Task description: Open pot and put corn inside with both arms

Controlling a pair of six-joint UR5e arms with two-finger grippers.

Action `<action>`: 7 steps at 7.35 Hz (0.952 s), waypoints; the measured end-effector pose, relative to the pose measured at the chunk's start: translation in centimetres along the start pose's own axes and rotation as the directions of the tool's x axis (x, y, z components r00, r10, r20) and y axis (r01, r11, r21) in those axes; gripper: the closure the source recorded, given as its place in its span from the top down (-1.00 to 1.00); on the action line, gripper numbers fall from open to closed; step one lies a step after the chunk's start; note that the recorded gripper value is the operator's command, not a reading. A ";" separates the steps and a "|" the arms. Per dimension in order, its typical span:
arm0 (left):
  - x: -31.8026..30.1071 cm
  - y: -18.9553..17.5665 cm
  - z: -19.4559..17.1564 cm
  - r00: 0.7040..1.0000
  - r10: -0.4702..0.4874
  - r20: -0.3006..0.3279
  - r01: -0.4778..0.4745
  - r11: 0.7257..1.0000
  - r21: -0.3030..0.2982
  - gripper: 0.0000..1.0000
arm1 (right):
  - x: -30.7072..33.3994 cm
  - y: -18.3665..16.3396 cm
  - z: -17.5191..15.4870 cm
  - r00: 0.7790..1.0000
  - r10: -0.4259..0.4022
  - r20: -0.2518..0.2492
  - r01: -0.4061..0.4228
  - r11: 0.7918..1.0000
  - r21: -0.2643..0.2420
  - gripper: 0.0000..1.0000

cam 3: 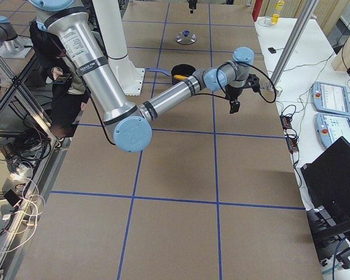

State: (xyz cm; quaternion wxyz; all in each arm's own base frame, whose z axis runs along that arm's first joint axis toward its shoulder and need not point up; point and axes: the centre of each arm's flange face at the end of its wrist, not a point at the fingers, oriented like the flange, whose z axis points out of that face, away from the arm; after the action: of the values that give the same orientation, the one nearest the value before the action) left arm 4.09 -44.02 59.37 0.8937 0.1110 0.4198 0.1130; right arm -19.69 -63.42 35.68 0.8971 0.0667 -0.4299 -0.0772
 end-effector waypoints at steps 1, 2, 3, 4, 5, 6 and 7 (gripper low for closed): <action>-3.1 0.9 -2.2 1.000 0.024 0.020 -0.024 1.000 -0.005 0.95 | 3.0 0.6 -0.5 1.000 -0.009 0.002 0.009 1.000 -0.005 1.00; -5.9 2.1 -4.1 0.998 0.042 0.037 -0.042 0.999 -0.008 0.95 | 6.0 1.4 -0.9 1.000 0.007 -0.007 -0.007 1.000 -0.006 1.00; -8.1 3.1 -5.2 0.998 0.051 0.048 -0.051 0.999 -0.005 0.95 | 9.4 2.5 -0.9 0.999 0.023 -0.022 -0.023 1.000 -0.012 1.00; -9.5 4.0 -5.8 0.997 0.048 0.054 -0.048 0.999 0.000 0.94 | 13.3 4.1 -0.8 0.999 0.022 -0.040 -0.023 0.999 -0.023 1.00; -10.7 5.0 -6.1 0.998 0.029 0.057 -0.029 1.000 0.003 0.95 | 17.5 5.9 -1.2 0.998 0.031 -0.055 -0.033 0.999 -0.029 1.00; -11.7 6.5 -6.2 0.999 -0.001 0.053 0.001 1.000 0.005 0.95 | 21.2 7.9 -1.5 0.996 0.064 -0.067 -0.066 0.997 -0.032 1.00; -12.6 7.9 -6.2 0.998 -0.033 0.045 0.033 0.999 0.008 0.95 | 24.0 9.8 -1.6 0.992 0.098 -0.077 -0.101 0.994 -0.036 1.00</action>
State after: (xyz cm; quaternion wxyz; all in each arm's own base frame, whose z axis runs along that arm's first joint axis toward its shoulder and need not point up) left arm -9.42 -39.58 66.99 0.9042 0.1100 0.4018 0.0941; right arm -2.82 -58.49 54.79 0.9164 0.0300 -0.3972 -0.0383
